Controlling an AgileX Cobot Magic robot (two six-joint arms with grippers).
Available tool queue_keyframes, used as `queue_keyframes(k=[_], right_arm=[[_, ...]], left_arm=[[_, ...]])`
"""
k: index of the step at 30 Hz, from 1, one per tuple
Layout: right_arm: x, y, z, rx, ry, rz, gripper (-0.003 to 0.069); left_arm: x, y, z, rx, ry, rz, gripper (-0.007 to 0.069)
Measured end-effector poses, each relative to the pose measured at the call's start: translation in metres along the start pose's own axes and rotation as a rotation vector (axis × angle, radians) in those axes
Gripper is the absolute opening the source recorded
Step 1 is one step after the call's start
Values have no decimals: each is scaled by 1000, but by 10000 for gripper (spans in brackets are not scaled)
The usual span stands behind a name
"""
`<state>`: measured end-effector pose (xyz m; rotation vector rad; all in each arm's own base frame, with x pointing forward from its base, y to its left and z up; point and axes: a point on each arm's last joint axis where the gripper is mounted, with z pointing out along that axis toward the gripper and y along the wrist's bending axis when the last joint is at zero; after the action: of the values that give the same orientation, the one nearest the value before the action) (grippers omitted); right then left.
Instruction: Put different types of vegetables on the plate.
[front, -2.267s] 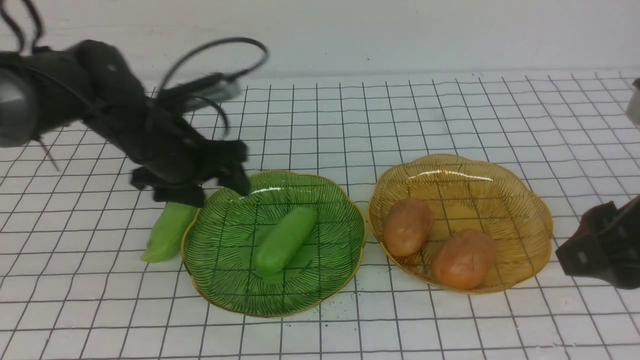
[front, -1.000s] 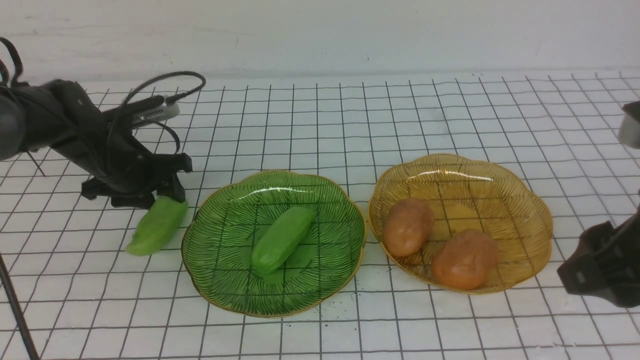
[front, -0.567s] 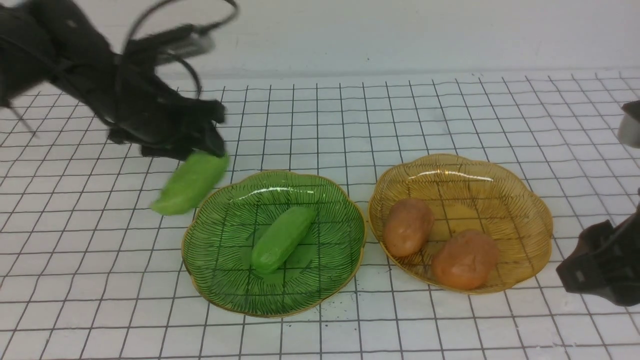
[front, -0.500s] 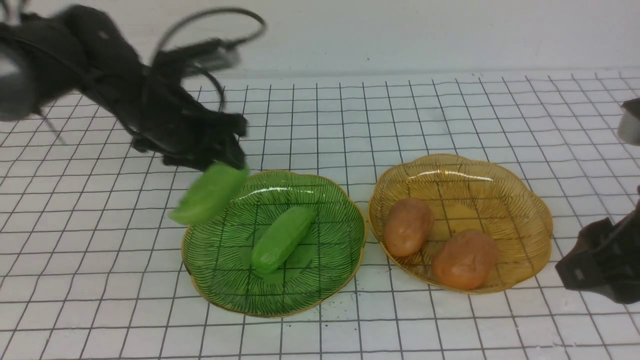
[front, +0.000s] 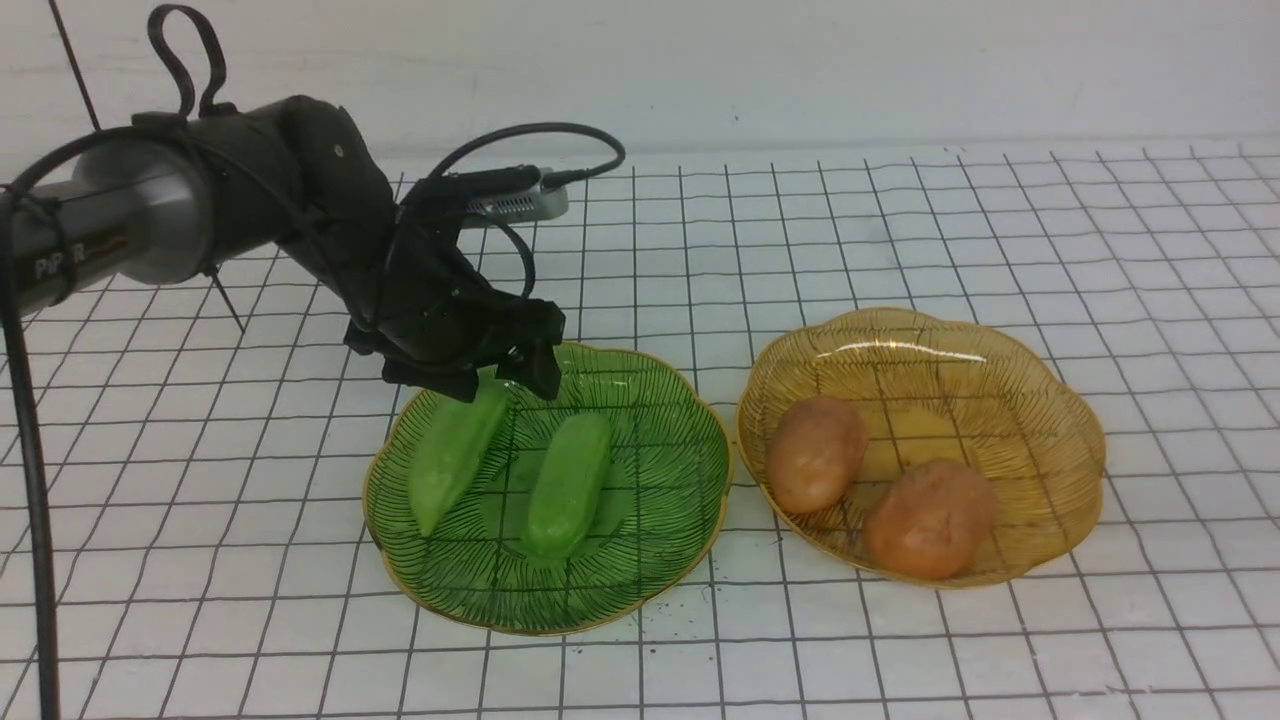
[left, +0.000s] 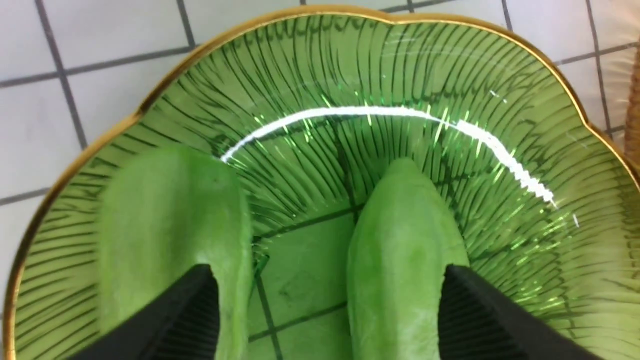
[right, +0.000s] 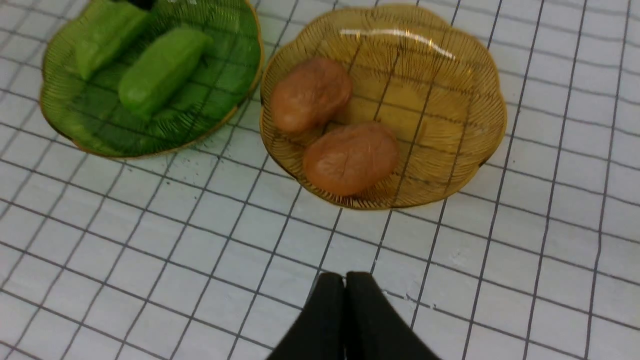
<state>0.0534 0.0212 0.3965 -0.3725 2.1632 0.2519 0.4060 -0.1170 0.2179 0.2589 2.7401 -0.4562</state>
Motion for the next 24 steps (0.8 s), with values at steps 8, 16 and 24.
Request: queue_keyframes(k=[8, 16, 24], right_arm=[[65, -3, 14, -49, -464, -32, -14], [85, -2, 49, -66, -600, -36, -14], [87, -2, 51, -64, -577, -38, -15]], left_arm=[[2, -10, -33, 15, -15, 28, 256], [3, -24, -84, 14, -114, 111, -1], [9, -32, -113, 19, -140, 138, -8]])
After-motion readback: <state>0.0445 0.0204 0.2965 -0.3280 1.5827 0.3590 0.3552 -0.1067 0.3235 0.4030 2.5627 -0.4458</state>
